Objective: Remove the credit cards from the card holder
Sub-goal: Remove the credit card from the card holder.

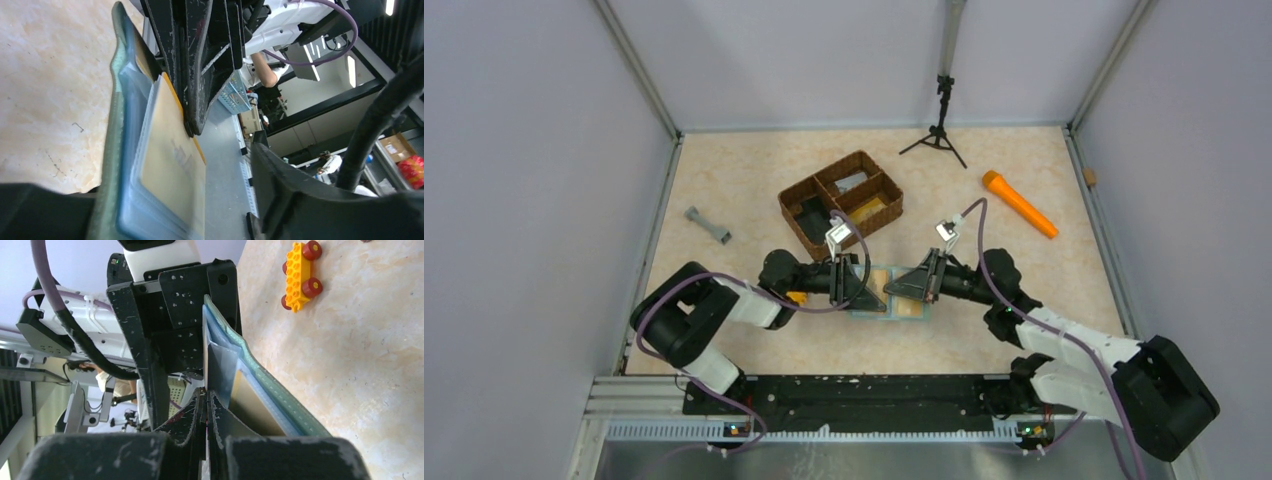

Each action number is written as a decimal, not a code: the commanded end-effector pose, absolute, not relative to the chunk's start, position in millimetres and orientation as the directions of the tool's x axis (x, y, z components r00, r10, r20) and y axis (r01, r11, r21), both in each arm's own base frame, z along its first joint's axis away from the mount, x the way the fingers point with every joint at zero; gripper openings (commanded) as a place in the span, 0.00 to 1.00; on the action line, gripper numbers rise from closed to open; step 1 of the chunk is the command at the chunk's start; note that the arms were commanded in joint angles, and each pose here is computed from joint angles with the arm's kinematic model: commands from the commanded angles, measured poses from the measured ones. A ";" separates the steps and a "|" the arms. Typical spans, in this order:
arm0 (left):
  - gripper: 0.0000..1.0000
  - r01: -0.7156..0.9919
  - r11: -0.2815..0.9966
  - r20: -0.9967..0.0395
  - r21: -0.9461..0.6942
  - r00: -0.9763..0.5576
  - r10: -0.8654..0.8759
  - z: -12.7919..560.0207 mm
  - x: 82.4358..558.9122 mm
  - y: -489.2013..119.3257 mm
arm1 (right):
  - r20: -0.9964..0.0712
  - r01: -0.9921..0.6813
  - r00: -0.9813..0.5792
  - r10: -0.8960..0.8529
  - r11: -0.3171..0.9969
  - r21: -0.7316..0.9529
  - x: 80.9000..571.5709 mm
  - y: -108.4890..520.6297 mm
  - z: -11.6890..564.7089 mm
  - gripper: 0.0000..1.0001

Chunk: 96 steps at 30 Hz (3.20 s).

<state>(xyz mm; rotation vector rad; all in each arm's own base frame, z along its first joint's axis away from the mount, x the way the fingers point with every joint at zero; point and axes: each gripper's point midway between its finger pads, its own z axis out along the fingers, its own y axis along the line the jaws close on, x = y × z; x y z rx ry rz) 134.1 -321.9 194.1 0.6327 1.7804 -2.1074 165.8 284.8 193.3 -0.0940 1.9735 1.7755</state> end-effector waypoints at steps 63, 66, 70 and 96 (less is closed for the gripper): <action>0.13 0.552 -0.226 -0.559 -0.803 -0.828 -0.035 214.7 137.4 -298.0 | -0.463 -0.458 -0.859 0.216 0.077 0.886 146.2 277.1 218.6 0.32; 0.13 0.555 -0.228 -0.563 -0.800 -0.826 -0.034 215.9 135.4 -297.1 | -0.478 -0.454 -0.851 0.218 0.153 0.878 152.0 274.6 209.0 0.33; 0.13 0.555 -0.227 -0.562 -0.800 -0.826 -0.037 216.2 135.9 -296.8 | -0.490 -0.457 -0.842 0.226 0.182 0.871 153.1 271.6 207.6 0.34; 0.29 0.553 -0.240 -0.565 -0.798 -0.825 -0.024 217.8 129.2 -297.9 | -0.445 -0.429 -0.871 0.209 0.117 0.896 138.2 278.2 206.7 0.00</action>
